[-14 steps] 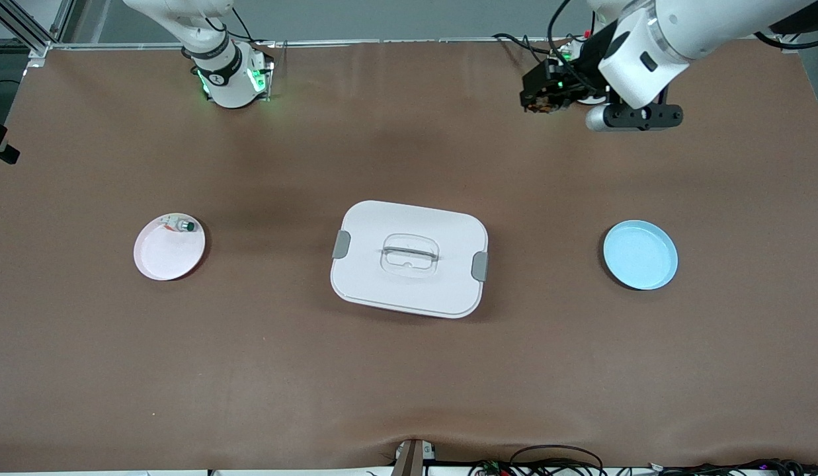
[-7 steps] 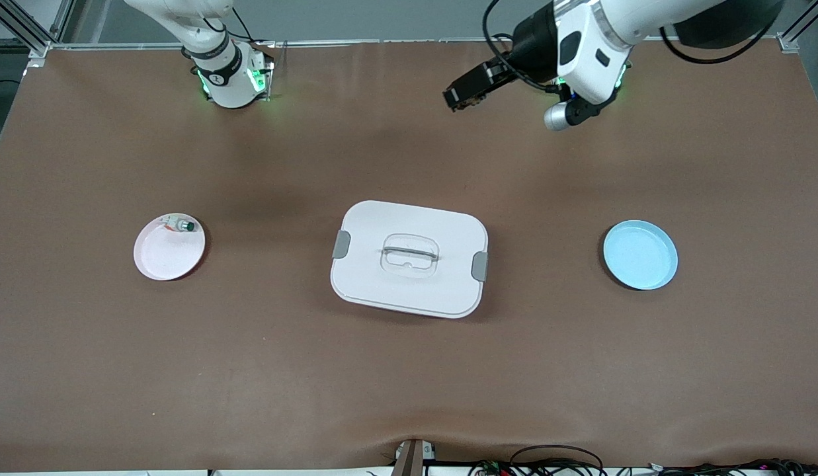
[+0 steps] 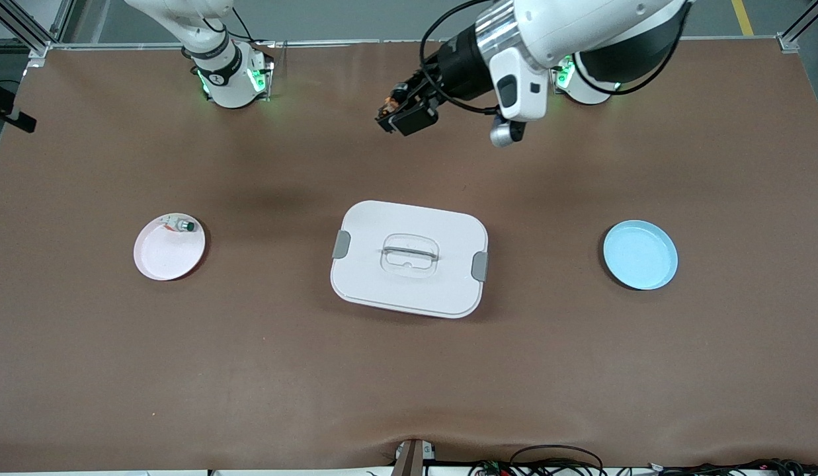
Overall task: Transfer orange switch to right arm and place
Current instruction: 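Carry the switch with the left gripper while the right gripper approaches it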
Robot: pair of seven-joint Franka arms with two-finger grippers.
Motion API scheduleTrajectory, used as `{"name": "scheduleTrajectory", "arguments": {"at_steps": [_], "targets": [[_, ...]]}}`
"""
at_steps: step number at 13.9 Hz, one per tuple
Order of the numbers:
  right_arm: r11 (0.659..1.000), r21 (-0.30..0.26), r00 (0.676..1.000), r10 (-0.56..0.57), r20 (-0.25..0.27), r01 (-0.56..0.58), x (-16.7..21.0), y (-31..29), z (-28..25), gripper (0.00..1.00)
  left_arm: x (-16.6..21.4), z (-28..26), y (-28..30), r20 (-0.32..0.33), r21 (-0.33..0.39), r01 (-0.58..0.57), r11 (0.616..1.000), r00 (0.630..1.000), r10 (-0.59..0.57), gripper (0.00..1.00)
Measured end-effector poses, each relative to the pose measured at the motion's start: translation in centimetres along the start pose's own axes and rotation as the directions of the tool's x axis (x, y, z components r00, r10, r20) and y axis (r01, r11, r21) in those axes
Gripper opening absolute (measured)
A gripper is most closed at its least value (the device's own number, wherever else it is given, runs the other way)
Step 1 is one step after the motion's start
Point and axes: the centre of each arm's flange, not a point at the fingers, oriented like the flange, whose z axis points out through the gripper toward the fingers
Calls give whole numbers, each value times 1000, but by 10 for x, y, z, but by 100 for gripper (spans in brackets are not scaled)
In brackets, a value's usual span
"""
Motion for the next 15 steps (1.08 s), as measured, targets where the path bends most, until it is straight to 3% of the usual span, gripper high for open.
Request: {"name": "scheduleTrajectory", "arguments": {"at_steps": [3, 6, 9, 15], "targets": [[987, 142, 997, 79, 12, -80, 4, -33, 5, 100, -3, 37, 3, -4, -39, 143, 989, 990, -143, 72], [965, 225, 991, 135, 18, -135, 10, -79, 12, 100, 0, 86, 4, -2, -58, 266, 962, 964, -266, 72], [951, 274, 990, 142, 23, -143, 8, -104, 29, 100, 3, 123, 3, 11, -63, 297, 953, 955, -297, 72], [947, 301, 988, 78, 130, -115, -5, -143, 81, 100, -22, 136, -6, 62, -84, 270, 959, 962, -265, 72]]}}
